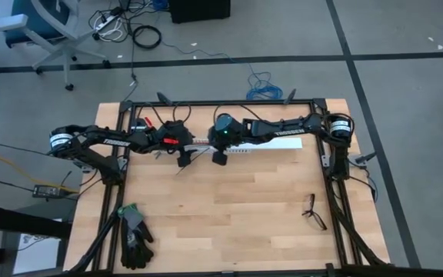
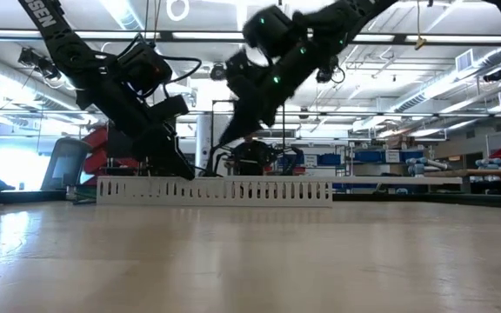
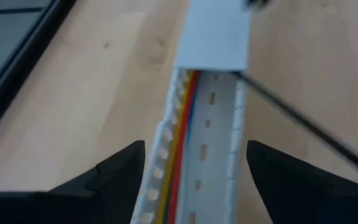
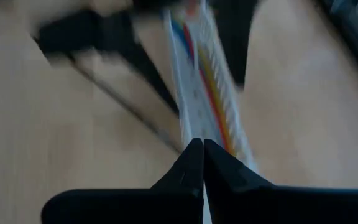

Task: Ziptie cables
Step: Close the white cable duct

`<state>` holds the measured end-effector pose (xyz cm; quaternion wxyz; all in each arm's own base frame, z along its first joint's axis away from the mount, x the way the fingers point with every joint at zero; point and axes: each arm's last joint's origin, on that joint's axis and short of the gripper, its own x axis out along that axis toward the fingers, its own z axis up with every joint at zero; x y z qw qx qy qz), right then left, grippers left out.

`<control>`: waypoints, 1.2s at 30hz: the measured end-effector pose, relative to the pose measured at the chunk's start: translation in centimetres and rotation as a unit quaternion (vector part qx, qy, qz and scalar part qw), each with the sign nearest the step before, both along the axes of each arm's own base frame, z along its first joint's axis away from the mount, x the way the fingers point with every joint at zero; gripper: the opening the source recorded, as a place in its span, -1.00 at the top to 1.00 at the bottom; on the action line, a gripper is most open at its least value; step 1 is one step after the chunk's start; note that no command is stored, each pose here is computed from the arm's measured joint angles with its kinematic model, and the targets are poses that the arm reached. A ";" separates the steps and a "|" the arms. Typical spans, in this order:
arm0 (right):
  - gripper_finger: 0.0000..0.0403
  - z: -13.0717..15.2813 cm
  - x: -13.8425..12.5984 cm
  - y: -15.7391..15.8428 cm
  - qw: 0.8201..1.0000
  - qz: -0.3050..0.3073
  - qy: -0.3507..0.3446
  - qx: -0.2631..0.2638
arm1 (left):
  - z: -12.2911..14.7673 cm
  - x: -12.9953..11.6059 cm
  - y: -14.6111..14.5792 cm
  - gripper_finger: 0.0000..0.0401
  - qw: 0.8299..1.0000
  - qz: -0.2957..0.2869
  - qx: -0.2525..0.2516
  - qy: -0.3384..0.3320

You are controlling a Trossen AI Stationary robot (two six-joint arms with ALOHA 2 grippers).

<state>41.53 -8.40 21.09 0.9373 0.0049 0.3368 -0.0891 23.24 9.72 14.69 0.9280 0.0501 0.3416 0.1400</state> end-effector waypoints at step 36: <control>1.00 -4.0 -4.5 -1.2 0.995 -0.069 0.015 0.075 | -2.4 4.2 1.6 -0.40 0.999 -0.031 -0.025 -0.005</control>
